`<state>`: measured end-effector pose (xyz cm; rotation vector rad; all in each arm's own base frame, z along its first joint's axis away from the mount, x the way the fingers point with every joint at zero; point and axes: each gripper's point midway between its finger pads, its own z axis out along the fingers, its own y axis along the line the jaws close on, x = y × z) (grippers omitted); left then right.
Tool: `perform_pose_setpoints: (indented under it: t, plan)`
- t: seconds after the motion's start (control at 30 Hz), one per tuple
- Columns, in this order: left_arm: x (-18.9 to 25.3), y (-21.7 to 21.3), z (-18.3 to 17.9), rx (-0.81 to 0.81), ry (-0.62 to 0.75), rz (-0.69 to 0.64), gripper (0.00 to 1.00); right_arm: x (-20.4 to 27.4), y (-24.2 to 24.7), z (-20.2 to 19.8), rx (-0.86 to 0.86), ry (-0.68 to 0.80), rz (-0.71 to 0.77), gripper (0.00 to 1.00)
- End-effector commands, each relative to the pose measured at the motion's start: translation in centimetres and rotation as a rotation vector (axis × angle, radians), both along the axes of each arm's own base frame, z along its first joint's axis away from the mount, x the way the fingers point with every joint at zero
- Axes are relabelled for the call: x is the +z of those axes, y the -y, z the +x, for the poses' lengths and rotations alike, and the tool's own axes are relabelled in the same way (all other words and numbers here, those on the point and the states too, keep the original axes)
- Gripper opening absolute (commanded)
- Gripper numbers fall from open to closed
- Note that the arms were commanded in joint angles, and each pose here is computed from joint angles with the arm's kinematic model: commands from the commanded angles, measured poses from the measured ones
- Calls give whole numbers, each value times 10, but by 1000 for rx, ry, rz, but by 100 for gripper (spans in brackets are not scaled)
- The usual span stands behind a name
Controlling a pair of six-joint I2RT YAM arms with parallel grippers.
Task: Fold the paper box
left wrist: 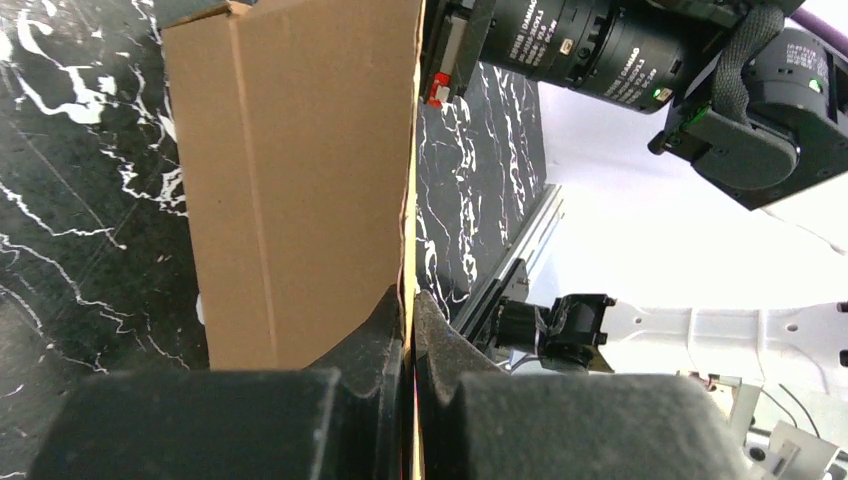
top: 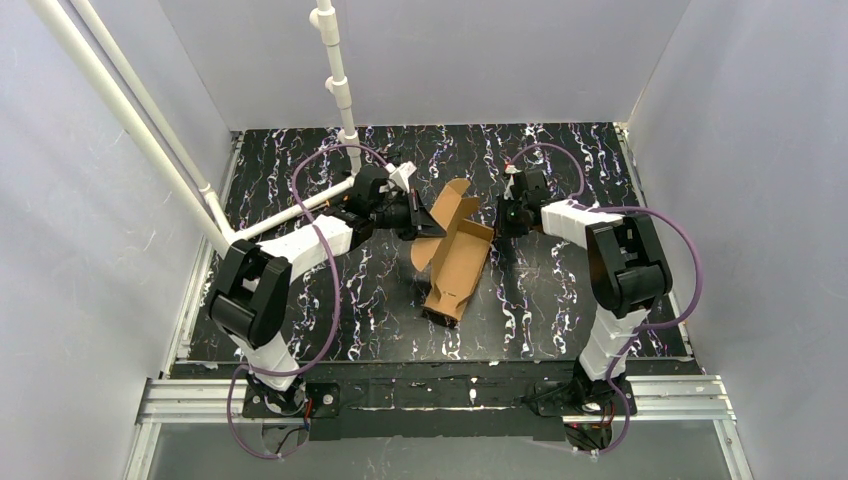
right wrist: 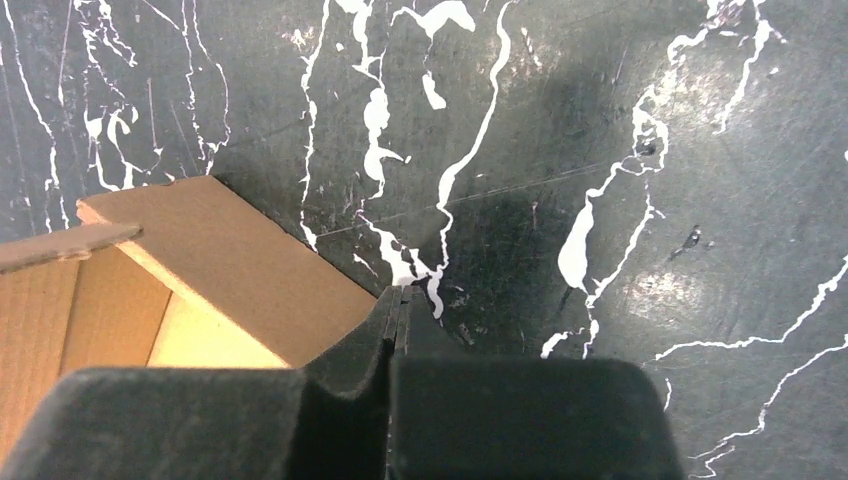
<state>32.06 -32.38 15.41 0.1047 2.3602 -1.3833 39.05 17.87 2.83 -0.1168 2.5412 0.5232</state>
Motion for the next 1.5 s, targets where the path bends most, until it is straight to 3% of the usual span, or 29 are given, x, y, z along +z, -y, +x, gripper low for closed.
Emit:
perform_pose_setpoints:
  t: [0.0, 0.17, 0.3, 0.33, 0.37, 0.4, 0.43, 0.47, 0.5, 0.6, 0.8, 1.27, 1.47]
  plan:
    - [-8, 0, -2, -40, 20, 55, 0, 14, 13, 15, 14, 62, -63, 1]
    - [-11, -24, 7, -56, 101, 244, 0, 52, 53, 29, 106, 220, -174, 1]
    - [1, -28, 12, -88, 151, 263, 0, 107, 57, 29, 277, 452, -254, 1]
    - [5, -27, 12, -103, 166, 260, 0, 123, 57, 28, 314, 518, -271, 7]
    - [6, -26, 13, -119, 179, 261, 0, 136, 57, 26, 346, 584, -289, 21]
    - [7, -25, 13, -135, 187, 261, 0, 148, 53, 23, 392, 644, -294, 44]
    - [6, -25, 13, -152, 192, 267, 0, 154, 47, 19, 442, 678, -274, 75]
    - [8, -25, 14, -165, 202, 274, 0, 151, 35, 13, 517, 680, -219, 95]
    - [8, -24, 14, -179, 204, 277, 0, 146, 18, 2, 643, 666, -144, 98]
    - [10, -23, 16, -203, 211, 281, 0, 119, -13, -32, 874, 524, 67, 98]
    - [16, -18, 15, -221, 214, 252, 0, 85, -8, -16, 868, 564, -135, 97]
    - [19, -8, 18, -224, 188, 200, 0, 32, -17, -6, 885, 485, -381, 57]
    - [20, -6, 21, -219, 190, 196, 0, 20, -12, -5, 872, 453, -405, 31]
